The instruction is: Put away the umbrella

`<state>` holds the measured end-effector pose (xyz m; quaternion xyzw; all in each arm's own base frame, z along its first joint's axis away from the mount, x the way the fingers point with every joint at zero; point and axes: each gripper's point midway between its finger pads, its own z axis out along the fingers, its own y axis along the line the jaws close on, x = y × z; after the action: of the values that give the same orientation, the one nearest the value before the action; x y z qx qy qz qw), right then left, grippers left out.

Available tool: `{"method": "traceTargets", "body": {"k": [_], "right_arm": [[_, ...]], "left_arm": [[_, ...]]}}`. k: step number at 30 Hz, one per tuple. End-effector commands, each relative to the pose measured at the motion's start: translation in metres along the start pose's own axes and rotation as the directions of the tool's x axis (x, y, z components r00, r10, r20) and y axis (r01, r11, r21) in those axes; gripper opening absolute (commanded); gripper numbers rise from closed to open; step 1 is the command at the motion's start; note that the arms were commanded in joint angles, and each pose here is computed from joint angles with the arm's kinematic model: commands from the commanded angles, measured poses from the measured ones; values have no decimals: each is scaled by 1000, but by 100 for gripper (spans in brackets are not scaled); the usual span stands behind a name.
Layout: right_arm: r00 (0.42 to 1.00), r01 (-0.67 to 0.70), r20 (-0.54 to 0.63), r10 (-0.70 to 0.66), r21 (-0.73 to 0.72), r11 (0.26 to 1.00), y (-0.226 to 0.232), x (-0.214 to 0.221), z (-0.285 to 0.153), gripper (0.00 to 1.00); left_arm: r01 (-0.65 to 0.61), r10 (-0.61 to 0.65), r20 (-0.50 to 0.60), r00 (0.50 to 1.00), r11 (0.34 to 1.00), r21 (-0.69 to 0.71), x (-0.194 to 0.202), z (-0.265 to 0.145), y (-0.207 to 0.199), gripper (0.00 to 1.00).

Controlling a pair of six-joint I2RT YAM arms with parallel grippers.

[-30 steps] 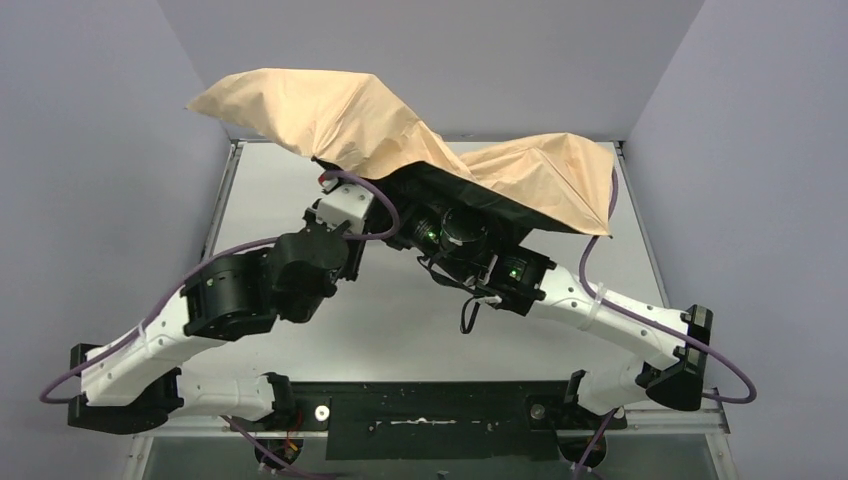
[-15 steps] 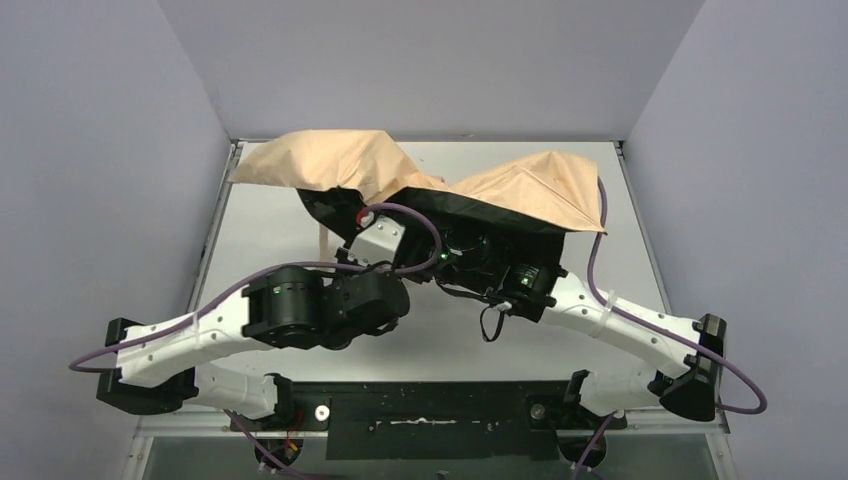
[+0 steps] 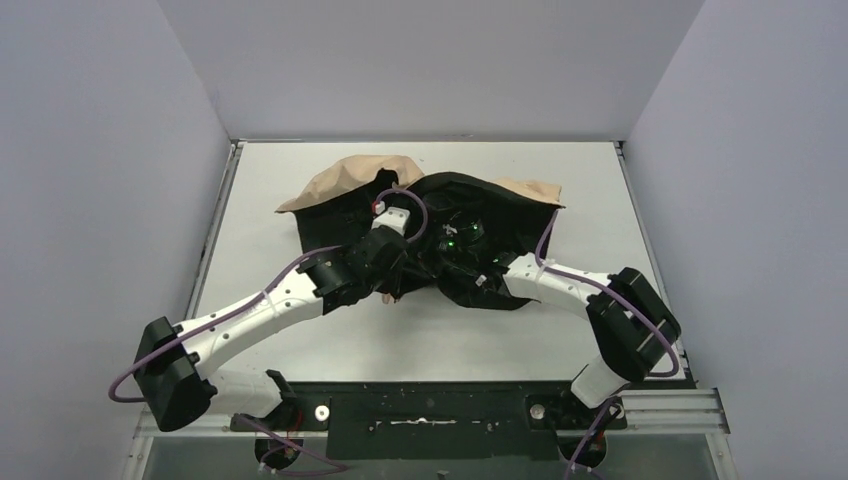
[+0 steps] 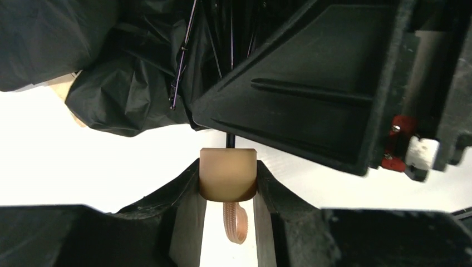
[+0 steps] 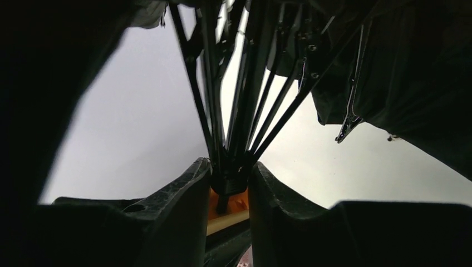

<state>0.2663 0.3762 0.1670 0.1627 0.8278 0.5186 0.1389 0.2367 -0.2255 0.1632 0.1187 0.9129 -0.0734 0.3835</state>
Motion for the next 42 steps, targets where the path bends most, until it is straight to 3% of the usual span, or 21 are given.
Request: {"method": "traceTargets", "body": {"k": [1, 5, 9, 14, 17, 18, 23, 24, 25, 31, 33, 36, 39, 42], "right_arm": [[997, 80, 20, -80, 13, 997, -11, -11, -4, 34], [994, 78, 78, -81, 40, 996, -23, -19, -20, 47], [981, 103, 155, -120, 112, 988, -39, -25, -45, 67], [935, 160, 262, -239, 290, 944, -71, -35, -94, 69], [862, 208, 358, -359, 396, 895, -79, -52, -133, 69], [833, 213, 395, -388, 419, 883, -80, -58, -146, 69], [659, 303, 517, -546, 482, 822, -66, -80, -201, 69], [633, 338, 509, -583, 496, 800, -60, -81, -209, 71], [613, 358, 500, -612, 515, 779, -55, -82, -216, 73], [536, 480, 391, -748, 587, 652, -28, -87, -233, 79], [523, 491, 364, -771, 611, 621, -24, -91, -233, 79], [527, 466, 309, -792, 674, 573, -23, -102, -233, 79], [520, 495, 216, -827, 712, 497, -22, -108, -228, 78], [542, 476, 143, -828, 760, 442, -25, -122, -226, 72]], "left_arm": [[15, -8, 124, 992, 999, -51, -44, 22, 22, 0], [13, -7, 94, 996, 998, -62, -35, 40, 29, 0], [24, -20, 70, 997, 998, -59, -27, 54, 30, 0], [29, -29, 40, 999, 999, -14, -10, 68, 22, 0], [62, -62, 13, 998, 998, 21, -1, 76, 19, 0], [73, -73, 5, 997, 997, 37, 1, 77, 17, 5], [86, -83, -24, 996, 989, 123, 15, 63, 9, 76], [94, -90, -36, 995, 986, 136, 19, 56, 9, 87], [103, -97, -47, 994, 983, 150, 22, 47, 9, 91], [126, -116, -52, 992, 960, 249, 45, -24, 7, 93], [40, -39, -10, 999, 958, 284, 49, -47, 1, 90], [-91, 84, 36, 996, 956, 281, 46, -70, 3, 76], [-146, 124, 99, 987, 953, 264, 20, -85, 6, 67], [-159, 111, 209, 972, 960, 229, -31, -94, 12, 58]]}}
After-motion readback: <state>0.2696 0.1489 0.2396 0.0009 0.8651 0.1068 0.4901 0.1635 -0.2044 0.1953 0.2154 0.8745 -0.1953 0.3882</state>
